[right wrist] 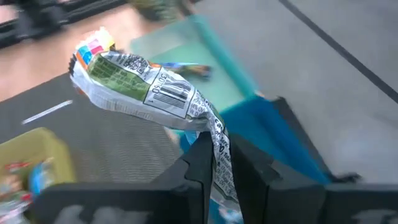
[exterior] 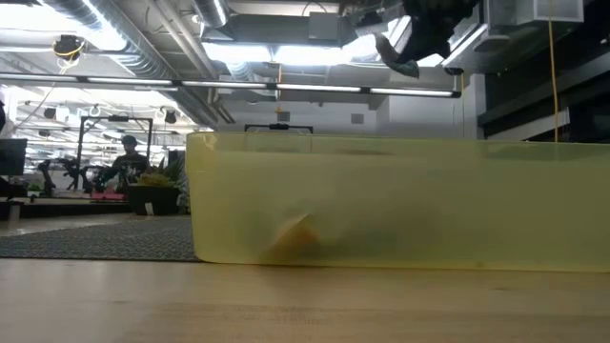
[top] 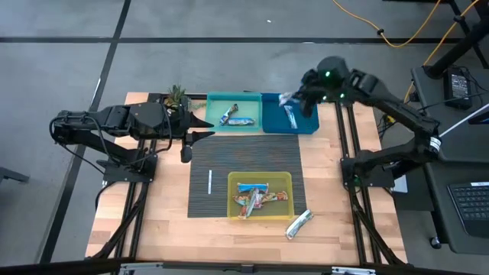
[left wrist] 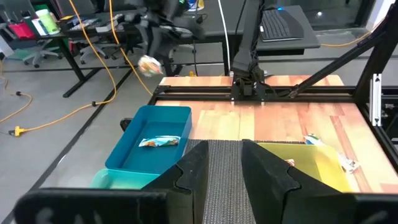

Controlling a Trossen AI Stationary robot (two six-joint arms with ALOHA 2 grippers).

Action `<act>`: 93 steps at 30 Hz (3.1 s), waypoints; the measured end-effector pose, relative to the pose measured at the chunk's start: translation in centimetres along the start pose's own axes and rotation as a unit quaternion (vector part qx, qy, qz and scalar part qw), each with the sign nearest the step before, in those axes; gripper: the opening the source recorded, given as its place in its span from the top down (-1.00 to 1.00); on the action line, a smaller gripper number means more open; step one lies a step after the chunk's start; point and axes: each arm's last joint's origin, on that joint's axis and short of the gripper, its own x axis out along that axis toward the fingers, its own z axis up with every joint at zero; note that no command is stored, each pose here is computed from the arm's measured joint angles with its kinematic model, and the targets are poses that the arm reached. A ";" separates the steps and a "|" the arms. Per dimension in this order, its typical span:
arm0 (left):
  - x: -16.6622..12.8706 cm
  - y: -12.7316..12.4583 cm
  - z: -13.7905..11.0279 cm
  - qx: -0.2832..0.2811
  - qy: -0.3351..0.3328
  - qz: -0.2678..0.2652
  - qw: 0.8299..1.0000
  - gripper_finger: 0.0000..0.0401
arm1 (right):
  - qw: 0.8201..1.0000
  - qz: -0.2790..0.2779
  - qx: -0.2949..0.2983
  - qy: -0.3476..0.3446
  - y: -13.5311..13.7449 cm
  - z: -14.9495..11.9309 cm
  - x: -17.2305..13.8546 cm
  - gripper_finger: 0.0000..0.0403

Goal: Pick and place Granola Bars by type
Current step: Put the yellow granola bar into the blue bin

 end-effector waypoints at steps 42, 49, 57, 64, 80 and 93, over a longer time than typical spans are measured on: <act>0.4 -0.1 -0.1 -0.026 0.004 0.008 1.000 0.56 | 0.979 0.001 -0.036 0.200 -9.2 -3.0 13.7 0.71; 0.4 0.0 -0.1 -0.026 0.003 0.025 0.999 0.56 | 0.974 0.017 -0.069 0.216 -9.2 -3.6 15.8 0.71; 0.3 0.0 -0.1 -0.034 0.003 0.028 0.999 0.56 | 0.967 0.038 -0.114 0.223 -8.7 -4.3 18.8 0.71; 0.4 0.0 -0.1 -0.039 0.003 0.028 0.999 0.56 | 0.963 0.054 -0.133 0.228 -8.3 -5.1 21.1 0.71; 0.4 0.0 -0.1 -0.066 0.006 0.028 0.997 0.56 | 0.953 0.075 -0.147 0.254 -8.5 -6.7 23.6 0.36; -2.6 2.4 -1.2 -0.015 0.042 0.077 0.996 0.96 | 0.970 0.070 -0.133 0.193 -6.9 -3.0 20.9 0.01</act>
